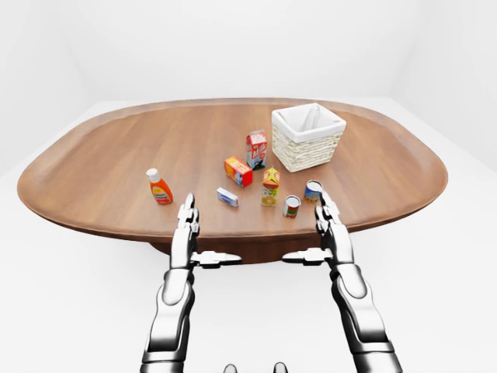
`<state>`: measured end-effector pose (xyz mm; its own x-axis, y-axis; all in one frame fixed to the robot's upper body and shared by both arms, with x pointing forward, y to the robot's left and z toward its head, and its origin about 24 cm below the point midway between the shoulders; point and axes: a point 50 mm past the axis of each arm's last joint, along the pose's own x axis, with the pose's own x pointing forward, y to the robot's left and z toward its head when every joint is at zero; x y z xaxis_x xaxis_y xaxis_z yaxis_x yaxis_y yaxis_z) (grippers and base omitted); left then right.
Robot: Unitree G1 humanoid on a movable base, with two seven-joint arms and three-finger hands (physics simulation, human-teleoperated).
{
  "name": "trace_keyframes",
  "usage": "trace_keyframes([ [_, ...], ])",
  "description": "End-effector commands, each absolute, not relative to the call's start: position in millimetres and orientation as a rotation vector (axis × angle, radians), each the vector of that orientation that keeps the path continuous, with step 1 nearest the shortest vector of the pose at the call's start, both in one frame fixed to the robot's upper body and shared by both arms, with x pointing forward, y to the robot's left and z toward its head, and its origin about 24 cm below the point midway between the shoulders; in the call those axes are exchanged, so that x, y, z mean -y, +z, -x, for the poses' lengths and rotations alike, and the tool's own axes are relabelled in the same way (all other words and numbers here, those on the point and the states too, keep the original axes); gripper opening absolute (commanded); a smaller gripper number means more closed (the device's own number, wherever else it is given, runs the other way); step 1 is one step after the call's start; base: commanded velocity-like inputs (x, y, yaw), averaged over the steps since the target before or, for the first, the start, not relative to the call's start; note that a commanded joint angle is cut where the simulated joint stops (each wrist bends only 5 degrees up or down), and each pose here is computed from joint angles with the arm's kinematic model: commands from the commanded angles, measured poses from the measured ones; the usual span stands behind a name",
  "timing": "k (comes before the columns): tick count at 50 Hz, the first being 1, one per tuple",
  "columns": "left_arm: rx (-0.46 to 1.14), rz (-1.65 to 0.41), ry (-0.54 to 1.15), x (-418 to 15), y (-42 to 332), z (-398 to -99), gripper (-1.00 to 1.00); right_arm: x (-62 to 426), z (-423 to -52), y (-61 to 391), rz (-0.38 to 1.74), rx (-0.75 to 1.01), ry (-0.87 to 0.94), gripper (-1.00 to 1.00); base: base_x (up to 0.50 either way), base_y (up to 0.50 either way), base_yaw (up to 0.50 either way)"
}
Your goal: Pick up the alphabet soup and the tomato sauce, and put them in the basket.
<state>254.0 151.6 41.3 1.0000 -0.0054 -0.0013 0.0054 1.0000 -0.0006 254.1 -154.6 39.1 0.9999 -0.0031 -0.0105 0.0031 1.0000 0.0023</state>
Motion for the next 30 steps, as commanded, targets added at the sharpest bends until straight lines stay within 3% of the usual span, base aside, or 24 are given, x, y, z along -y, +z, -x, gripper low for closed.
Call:
trace_keyframes([
  [1,-0.008,-0.001,-0.015,-156,41,-255,1.00,164,-254,34,0.000,-0.035,-0.002,1.00,0.00,0.00,0.00],
  [20,-0.001,-0.010,-0.024,-155,41,-254,1.00,162,-251,34,0.021,-0.019,0.007,1.00,0.00,0.00,0.00],
  [30,0.068,-0.056,0.005,-157,52,-250,1.00,163,-244,51,0.071,0.091,-0.015,1.00,0.00,0.00,0.00],
])
